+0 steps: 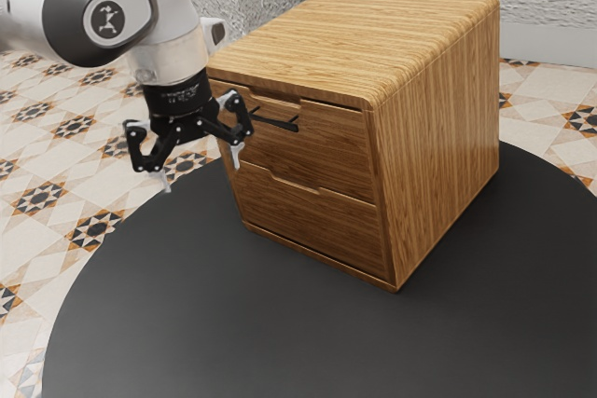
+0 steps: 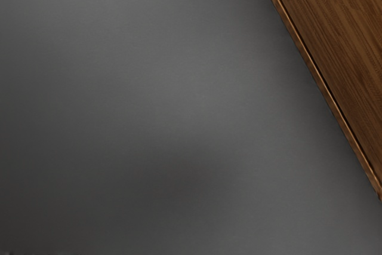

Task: Pull the drawer handle with one arm to open the drawer

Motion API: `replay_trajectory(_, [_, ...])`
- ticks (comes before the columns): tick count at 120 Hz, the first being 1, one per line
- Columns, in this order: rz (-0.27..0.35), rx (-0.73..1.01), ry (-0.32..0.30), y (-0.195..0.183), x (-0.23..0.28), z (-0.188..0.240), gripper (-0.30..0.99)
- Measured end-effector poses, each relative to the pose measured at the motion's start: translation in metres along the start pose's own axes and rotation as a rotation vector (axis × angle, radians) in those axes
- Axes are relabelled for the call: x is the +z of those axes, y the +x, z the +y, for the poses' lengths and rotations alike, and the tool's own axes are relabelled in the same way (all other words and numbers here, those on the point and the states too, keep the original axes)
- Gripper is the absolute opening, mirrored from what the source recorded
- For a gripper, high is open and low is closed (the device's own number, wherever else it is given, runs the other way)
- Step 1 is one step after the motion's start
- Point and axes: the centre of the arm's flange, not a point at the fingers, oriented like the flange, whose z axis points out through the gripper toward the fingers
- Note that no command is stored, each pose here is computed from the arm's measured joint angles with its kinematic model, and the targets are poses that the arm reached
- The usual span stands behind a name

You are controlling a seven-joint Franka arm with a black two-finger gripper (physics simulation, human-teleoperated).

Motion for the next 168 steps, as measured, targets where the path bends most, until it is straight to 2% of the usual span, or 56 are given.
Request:
replay_trajectory(20, [0.015,-0.127,-0.034,0.003,-0.007,0.001,0.69])
replay_trajectory(43, [0.103,-0.251,-0.176,-0.002,-0.09,-0.019,0.69])
replay_trajectory(55, [0.132,-0.28,-0.18,-0.011,-0.099,-0.016,0.69])
replay_trajectory(84, [0.129,-0.358,-0.166,-0.003,-0.086,-0.006,0.69])
replay_trajectory(100, [0.121,-0.387,-0.265,0.009,-0.082,0.011,0.69])
replay_trajectory(110, [0.121,-0.401,-0.357,0.009,-0.101,0.012,0.69])
replay_trajectory(120, [0.127,-0.412,-0.443,0.005,-0.121,0.01,0.69])
replay_trajectory(138, [0.12,-0.401,-0.549,-0.009,-0.131,0.023,0.65])
replay_trajectory(154, [0.081,-0.384,-0.597,-0.022,-0.127,0.036,0.66])
replay_trajectory(168, [0.062,-0.368,-0.572,-0.022,-0.103,0.047,0.66])
